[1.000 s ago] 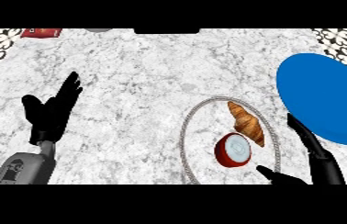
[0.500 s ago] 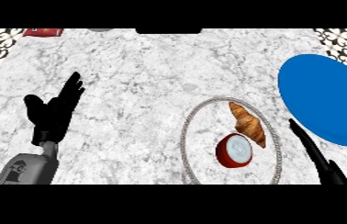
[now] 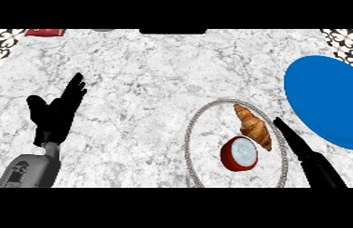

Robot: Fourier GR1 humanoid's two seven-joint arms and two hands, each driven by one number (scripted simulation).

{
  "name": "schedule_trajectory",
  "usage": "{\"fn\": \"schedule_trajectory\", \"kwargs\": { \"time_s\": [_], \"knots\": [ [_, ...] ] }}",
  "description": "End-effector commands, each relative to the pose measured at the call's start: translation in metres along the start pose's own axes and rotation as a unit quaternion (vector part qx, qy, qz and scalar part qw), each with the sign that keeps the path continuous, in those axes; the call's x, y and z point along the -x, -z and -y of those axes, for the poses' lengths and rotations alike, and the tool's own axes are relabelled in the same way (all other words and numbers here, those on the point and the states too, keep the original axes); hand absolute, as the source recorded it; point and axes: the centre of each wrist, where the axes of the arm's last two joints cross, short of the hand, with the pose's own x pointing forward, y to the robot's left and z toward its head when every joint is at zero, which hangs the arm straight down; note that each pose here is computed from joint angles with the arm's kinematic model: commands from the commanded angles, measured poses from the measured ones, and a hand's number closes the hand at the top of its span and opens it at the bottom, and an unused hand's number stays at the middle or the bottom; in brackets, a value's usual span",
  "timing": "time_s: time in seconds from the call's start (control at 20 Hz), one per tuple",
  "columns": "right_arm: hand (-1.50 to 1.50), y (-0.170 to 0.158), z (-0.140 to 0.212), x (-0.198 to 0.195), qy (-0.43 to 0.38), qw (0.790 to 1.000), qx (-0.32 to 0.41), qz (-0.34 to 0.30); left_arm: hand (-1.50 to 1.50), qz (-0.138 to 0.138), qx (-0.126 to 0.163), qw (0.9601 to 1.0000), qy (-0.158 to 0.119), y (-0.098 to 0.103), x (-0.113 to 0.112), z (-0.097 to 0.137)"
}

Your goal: Pick the can from the placemat and place it in the plate

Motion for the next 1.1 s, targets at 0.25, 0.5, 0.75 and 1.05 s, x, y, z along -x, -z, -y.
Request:
{"fn": "schedule_trajectory", "kwargs": {
  "time_s": [0.25,0.5,0.75,1.05],
  "knots": [
    [-1.50,0.013,-0.005,-0.014,-0.079,0.993,-0.068,-0.055,0.00,0.006,-0.009,0.9999,0.009,0.008,-0.001,0.001],
    [-1.50,0.037,-0.027,-0.027,-0.087,0.990,-0.092,-0.068,0.00,-0.001,0.006,1.0000,-0.003,0.003,-0.011,-0.016],
    [-1.50,0.036,-0.017,-0.029,-0.099,0.987,-0.093,-0.083,0.00,0.002,-0.007,0.9999,0.007,-0.018,-0.009,-0.013],
    [-1.50,0.066,-0.040,-0.023,-0.112,0.984,-0.097,-0.100,0.00,0.002,-0.007,1.0000,0.004,0.007,-0.014,0.010]
  ]
}}
